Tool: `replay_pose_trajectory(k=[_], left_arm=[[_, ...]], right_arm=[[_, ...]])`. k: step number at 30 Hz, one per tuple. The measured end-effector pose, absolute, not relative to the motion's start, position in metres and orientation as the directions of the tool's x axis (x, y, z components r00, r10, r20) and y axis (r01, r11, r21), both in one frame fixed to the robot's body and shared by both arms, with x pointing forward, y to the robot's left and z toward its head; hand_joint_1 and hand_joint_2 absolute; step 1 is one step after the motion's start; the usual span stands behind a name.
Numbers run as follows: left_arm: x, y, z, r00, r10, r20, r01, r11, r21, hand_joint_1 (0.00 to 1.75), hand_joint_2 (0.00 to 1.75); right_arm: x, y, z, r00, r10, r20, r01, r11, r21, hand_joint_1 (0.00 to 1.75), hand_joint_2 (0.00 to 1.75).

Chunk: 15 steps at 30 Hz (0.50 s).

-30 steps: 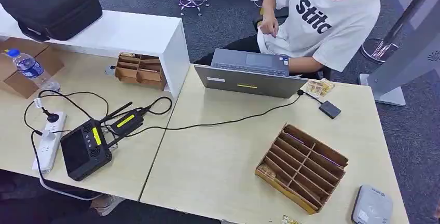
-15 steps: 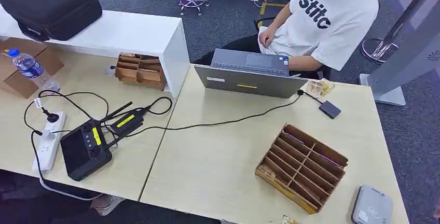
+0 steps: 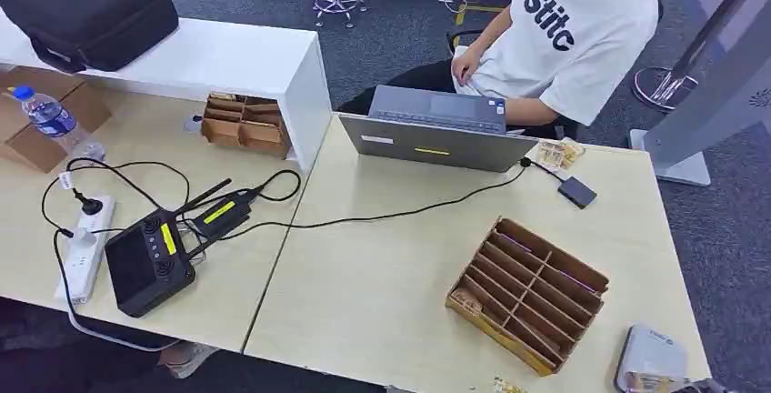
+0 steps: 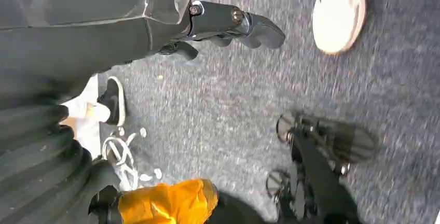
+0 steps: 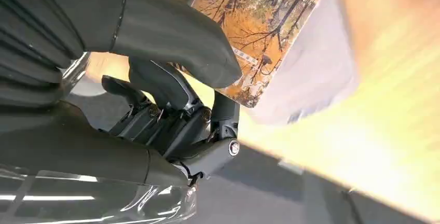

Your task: Pass the card to the sensor for recognition and then transmit it.

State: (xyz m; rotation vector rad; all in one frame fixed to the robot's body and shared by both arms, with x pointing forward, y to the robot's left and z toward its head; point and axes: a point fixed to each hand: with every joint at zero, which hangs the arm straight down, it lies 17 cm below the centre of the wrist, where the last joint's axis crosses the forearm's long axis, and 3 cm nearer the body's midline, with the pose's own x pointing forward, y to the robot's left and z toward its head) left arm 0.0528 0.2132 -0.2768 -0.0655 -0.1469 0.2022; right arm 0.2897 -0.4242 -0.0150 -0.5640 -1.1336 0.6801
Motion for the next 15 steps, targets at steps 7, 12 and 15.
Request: replay_pose_trajectory(k=[7,12,15], left_arm=[[0.052,0.221,-0.278,0.968,0.208,0.14,-0.2,0.977,-0.068,0.0,1.75],[0.052,0.224,-0.278,0.967,0.213,0.14,-0.205,0.977,-0.065,0.0,1.75],[0.052,0.225,-0.278,0.967,0.213,0.14,-0.206,0.977,-0.063,0.0,1.75]], right_arm=[[0.286,-0.407,-0.027,0.253,0.737,0.627,-0.254,0.676,-0.692,1.75,1.75],[0.286,-0.403,-0.029,0.247,0.74,0.625,-0.27,0.672,-0.689,1.75,1.75],[0.286,-0.402,-0.029,0.246,0.741,0.625,-0.273,0.672,-0.689,1.75,1.75]])
